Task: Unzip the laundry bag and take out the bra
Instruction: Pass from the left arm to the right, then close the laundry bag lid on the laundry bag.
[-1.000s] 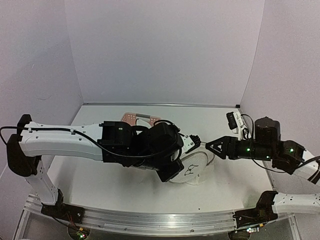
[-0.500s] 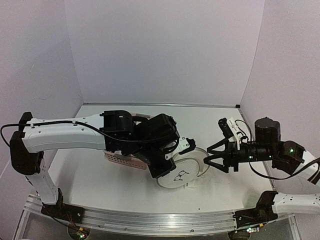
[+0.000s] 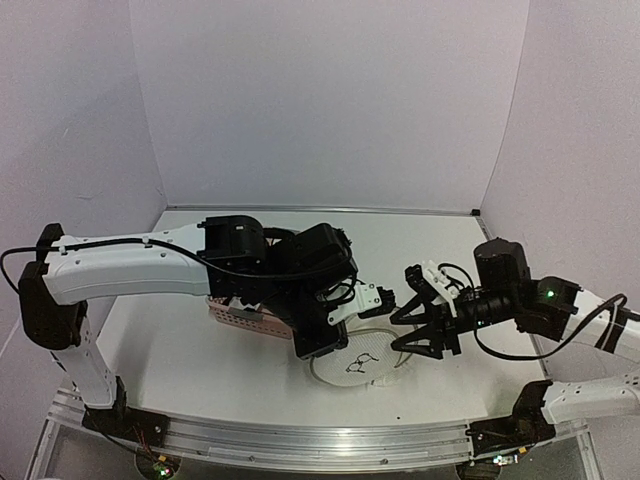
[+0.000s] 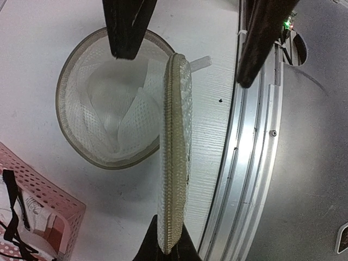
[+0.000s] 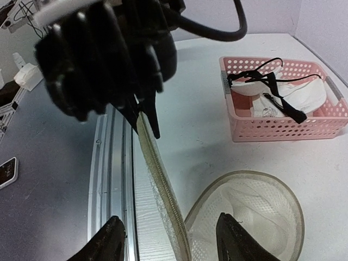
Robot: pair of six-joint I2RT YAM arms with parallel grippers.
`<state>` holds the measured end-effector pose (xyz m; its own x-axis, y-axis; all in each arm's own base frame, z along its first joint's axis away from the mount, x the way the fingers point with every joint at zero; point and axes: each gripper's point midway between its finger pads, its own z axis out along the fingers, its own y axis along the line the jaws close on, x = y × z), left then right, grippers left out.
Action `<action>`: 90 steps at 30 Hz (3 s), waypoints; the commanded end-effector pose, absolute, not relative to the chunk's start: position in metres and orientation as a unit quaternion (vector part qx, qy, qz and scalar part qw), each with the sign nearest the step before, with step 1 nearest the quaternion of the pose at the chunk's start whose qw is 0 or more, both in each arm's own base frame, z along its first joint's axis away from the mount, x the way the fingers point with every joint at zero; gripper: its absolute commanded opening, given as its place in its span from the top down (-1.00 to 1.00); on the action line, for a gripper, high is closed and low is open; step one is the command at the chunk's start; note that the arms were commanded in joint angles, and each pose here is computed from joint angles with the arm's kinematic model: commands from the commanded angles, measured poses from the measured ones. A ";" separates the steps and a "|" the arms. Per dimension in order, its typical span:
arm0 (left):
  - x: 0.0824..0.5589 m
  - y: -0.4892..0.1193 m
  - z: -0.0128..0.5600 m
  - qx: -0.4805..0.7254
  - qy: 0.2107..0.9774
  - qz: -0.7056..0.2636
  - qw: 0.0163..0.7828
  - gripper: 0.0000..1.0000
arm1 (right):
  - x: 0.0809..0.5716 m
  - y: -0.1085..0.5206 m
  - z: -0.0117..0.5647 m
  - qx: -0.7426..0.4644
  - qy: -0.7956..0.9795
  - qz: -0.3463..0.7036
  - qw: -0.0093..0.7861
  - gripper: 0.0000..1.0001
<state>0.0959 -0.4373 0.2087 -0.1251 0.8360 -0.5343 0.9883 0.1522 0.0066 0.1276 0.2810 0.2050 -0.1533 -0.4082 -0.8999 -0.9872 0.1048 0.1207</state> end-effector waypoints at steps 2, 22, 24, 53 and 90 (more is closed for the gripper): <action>0.096 -0.440 0.242 0.632 0.707 -0.203 0.245 1.00 | 0.121 0.295 0.227 -0.571 0.592 0.431 0.372 -0.07; 0.095 -0.442 0.244 0.634 0.703 -0.209 0.246 1.00 | 0.115 0.304 0.213 -0.561 0.597 0.469 0.331 1.00; 0.095 -0.442 0.244 0.632 0.704 -0.208 0.246 1.00 | 0.115 0.303 0.214 -0.558 0.599 0.469 0.333 1.00; 0.177 -0.430 0.312 0.459 0.737 -0.202 0.454 -0.50 | 0.167 0.245 0.186 -0.194 0.762 0.466 0.406 1.00; 0.175 -0.431 0.290 0.443 0.751 -0.222 0.437 -0.50 | 0.182 0.170 0.024 0.307 0.837 0.394 0.222 1.00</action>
